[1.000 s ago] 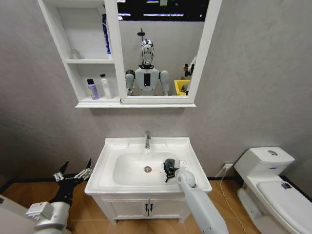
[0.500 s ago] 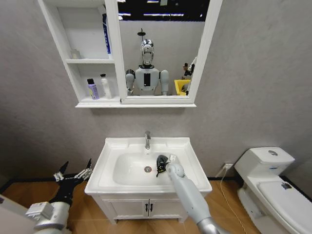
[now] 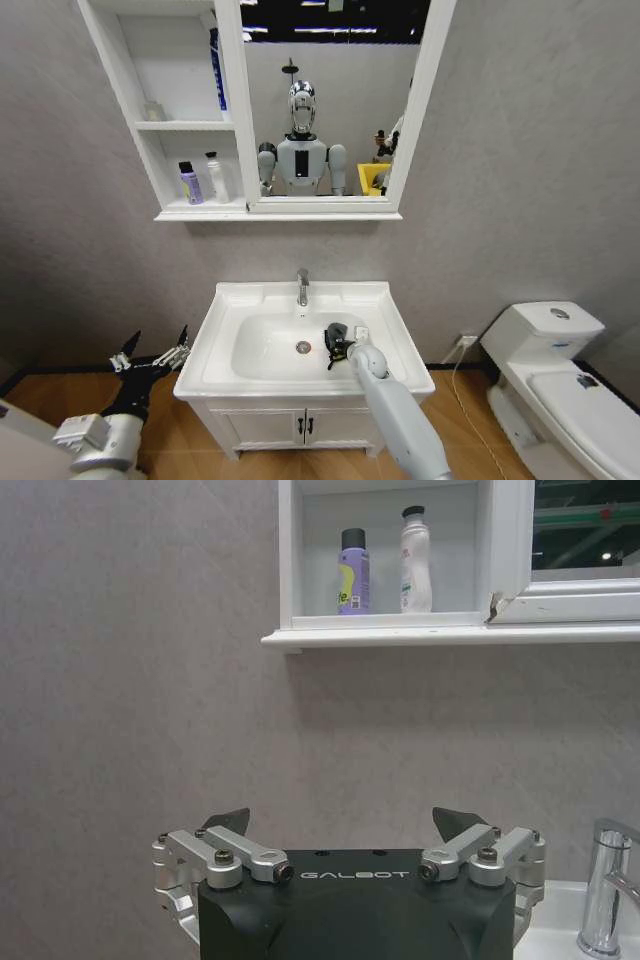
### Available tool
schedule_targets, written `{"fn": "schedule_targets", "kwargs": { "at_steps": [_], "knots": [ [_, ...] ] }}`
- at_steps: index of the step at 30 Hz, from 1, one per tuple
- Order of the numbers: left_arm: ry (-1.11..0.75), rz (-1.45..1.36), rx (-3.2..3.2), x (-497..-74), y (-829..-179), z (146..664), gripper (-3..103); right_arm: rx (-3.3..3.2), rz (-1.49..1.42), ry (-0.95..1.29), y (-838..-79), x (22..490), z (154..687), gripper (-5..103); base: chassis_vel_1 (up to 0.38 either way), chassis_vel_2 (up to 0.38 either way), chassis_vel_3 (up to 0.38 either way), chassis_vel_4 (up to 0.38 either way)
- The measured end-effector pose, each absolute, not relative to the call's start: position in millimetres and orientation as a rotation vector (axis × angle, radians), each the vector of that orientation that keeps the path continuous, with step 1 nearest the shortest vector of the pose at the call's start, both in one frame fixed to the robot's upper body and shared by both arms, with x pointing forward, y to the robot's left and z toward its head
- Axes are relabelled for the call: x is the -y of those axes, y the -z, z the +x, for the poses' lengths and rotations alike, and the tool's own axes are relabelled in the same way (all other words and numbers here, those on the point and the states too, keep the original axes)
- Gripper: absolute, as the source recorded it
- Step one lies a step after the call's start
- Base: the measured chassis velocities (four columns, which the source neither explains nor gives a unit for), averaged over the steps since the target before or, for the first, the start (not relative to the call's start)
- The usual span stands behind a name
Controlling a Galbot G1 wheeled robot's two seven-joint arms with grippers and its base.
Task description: Move facial cleanser and shampoo from washbasin to cabinet, then wipe washbasin with towel.
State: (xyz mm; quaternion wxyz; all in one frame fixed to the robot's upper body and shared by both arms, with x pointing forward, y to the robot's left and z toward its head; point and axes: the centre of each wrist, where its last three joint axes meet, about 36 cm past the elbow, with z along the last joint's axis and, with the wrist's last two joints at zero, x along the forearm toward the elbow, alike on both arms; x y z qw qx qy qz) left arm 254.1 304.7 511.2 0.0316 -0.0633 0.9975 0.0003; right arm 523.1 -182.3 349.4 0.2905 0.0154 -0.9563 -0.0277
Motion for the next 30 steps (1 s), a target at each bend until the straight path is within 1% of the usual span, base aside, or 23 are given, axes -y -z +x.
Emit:
{"fn": "schedule_targets", "kwargs": {
  "at_steps": [4, 22, 30],
  "knots": [
    [-0.001, -0.195, -3.072, -304.7, -511.2, 254.1, 100, 2.57, 0.043, 0.022, -348.2, 183.3, 518.6, 2, 0.0, 0.0, 0.0, 0.0],
    [-0.001, -0.195, -3.072, -304.7, -511.2, 254.1, 100, 2.57, 0.081, 0.022, -351.2, 170.0, 514.5, 2, 0.0, 0.0, 0.0, 0.0],
    [-0.001, -0.195, -3.072, -304.7, -511.2, 254.1, 100, 2.558, 0.08, 0.02, -348.8, 167.3, 503.7, 2, 0.0, 0.0, 0.0, 0.0]
  ]
}}
